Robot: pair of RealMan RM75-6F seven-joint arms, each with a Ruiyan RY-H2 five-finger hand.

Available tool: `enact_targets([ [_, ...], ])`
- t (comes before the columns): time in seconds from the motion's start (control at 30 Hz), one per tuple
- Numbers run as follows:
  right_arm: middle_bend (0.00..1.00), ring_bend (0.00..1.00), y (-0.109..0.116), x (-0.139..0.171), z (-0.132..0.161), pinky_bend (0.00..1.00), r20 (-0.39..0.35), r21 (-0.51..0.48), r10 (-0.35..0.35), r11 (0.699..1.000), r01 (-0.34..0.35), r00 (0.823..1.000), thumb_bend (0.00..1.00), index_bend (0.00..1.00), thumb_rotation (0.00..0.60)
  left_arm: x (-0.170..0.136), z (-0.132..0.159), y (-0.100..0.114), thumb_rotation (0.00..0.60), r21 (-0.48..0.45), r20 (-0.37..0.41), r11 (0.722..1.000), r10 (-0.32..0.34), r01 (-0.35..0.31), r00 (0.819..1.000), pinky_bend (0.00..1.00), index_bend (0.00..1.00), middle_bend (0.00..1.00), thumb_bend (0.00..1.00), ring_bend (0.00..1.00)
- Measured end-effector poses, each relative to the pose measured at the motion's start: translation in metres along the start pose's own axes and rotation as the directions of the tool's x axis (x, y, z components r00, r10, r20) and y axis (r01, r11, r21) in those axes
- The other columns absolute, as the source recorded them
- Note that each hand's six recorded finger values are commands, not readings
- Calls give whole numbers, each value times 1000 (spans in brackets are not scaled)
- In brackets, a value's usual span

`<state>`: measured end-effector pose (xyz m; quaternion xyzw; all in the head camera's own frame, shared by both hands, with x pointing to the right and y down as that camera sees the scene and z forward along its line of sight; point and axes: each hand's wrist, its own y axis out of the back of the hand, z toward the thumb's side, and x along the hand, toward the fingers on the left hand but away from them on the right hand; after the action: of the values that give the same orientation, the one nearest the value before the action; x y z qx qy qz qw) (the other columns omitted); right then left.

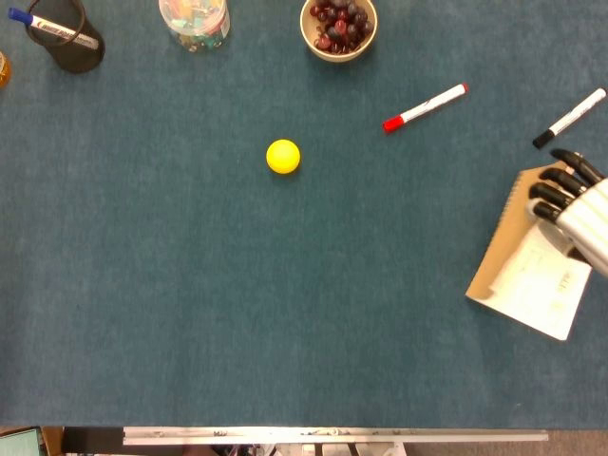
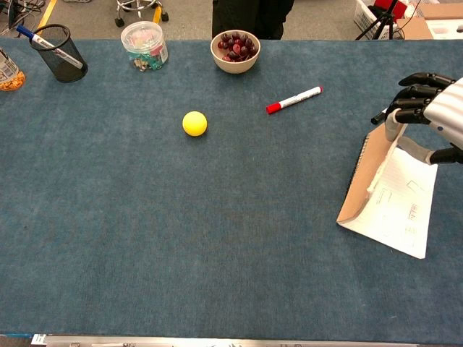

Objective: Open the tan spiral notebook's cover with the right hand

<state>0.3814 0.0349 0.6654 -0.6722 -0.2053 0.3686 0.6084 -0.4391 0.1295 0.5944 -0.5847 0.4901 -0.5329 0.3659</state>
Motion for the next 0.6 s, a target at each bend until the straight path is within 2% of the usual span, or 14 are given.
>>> enact_targets([
  [0.2, 466, 304, -6, -33, 10, 174, -35, 17, 32, 999, -31, 999, 457, 820, 600, -3, -7, -1, 600, -3, -18, 1000, -8, 8, 1000, 27, 132, 71, 484, 19],
  [0.37, 466, 304, -26, -66, 27, 174, -74, 10, 79, 997, -79, 994, 456, 820, 600, -7, -12, 0, 600, -6, -34, 1000, -10, 10, 999, 27, 132, 71, 483, 19],
  [0.6, 466, 304, -48, -106, 53, 174, -122, -2, 89, 996, -89, 989, 456, 820, 600, -8, -13, 2, 600, -4, -34, 1000, -6, 5, 999, 27, 132, 71, 484, 19],
])
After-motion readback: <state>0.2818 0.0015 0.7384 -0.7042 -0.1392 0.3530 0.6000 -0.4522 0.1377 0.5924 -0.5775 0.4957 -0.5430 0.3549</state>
